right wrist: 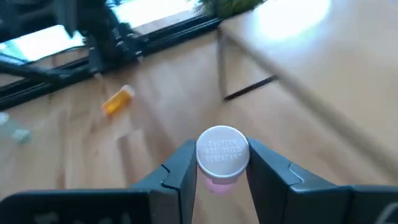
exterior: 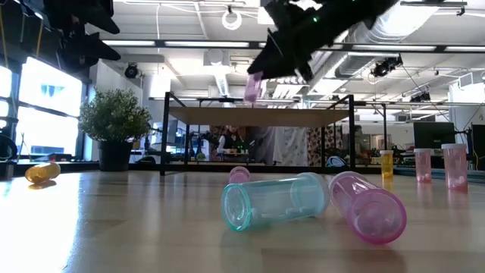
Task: Pick and place medicine bottles onto shelf by color
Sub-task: Put the top purple pill bottle on the shelf
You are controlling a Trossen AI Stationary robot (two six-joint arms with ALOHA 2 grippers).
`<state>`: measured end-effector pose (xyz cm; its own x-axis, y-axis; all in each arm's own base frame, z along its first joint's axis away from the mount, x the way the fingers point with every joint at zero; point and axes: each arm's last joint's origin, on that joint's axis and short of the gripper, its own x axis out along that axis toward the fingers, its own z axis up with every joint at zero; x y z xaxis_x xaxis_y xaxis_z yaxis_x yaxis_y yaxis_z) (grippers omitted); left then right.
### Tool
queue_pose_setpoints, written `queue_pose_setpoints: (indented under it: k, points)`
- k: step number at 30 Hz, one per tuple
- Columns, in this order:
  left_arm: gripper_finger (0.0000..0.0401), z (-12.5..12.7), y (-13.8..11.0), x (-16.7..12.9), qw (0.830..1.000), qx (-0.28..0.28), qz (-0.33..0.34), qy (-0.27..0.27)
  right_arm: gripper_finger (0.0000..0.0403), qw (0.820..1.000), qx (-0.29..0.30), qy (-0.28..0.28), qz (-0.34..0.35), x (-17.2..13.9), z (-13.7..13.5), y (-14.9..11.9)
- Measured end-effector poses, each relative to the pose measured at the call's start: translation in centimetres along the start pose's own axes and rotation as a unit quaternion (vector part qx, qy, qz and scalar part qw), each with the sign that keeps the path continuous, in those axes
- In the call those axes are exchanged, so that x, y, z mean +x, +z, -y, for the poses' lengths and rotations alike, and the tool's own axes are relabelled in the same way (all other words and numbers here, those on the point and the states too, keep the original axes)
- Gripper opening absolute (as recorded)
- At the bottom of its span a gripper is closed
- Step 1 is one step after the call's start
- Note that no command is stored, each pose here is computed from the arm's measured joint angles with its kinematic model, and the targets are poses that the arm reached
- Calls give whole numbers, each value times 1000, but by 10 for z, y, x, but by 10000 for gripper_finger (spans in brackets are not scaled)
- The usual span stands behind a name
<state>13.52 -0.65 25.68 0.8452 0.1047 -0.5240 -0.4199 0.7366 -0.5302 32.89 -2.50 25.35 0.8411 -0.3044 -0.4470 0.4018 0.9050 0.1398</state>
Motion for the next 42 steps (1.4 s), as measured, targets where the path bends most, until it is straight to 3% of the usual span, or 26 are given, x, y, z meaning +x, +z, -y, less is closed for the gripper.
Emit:
queue_pose_setpoints:
  k: [9, 14, 22, 30, 42]
  points:
    - [197, -1, 1, 0, 999, 0, 23, 23, 105, 995, -55, -82, 2, -17, 49, 82]
    - [197, -1, 2, 0, 999, -1, 27, 26, 106, 994, -37, -96, 20, -24, 93, 108]
    - [197, -2, 2, 0, 998, -7, 41, 39, 106, 993, -7, -120, -7, -26, 149, 107]
    - [197, -3, 3, 0, 997, -14, 53, 50, 106, 992, -12, -115, -48, 2, 158, 92]
    - [197, -3, 3, 0, 997, -14, 54, 51, 106, 989, -12, -132, -72, 18, 163, 82]
